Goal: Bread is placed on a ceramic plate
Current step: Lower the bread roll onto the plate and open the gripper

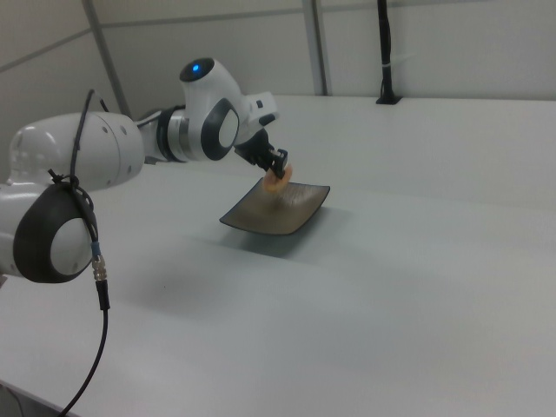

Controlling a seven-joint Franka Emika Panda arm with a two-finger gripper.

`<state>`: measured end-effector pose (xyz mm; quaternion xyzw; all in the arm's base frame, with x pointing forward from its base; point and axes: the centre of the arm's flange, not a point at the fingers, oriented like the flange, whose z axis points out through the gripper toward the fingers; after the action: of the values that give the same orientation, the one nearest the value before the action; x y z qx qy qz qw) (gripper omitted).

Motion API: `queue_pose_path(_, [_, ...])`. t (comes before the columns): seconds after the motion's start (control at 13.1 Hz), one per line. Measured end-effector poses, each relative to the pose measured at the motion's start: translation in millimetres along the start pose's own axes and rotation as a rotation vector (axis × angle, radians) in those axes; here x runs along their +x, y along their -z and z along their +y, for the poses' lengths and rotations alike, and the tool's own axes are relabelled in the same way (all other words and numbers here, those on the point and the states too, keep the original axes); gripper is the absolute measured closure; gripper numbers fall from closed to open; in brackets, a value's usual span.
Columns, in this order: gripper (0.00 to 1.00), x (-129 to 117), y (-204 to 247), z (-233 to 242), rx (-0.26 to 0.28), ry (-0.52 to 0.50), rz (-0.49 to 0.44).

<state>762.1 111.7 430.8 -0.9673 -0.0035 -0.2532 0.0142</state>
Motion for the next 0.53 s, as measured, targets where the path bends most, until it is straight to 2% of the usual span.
queue_pose_path(0.23, [0.71, -15, -37, -8, -0.037, 0.022, -0.004])
queue_pose_path(0.53, [0.65, -28, -62, -11, -0.042, 0.038, -0.017])
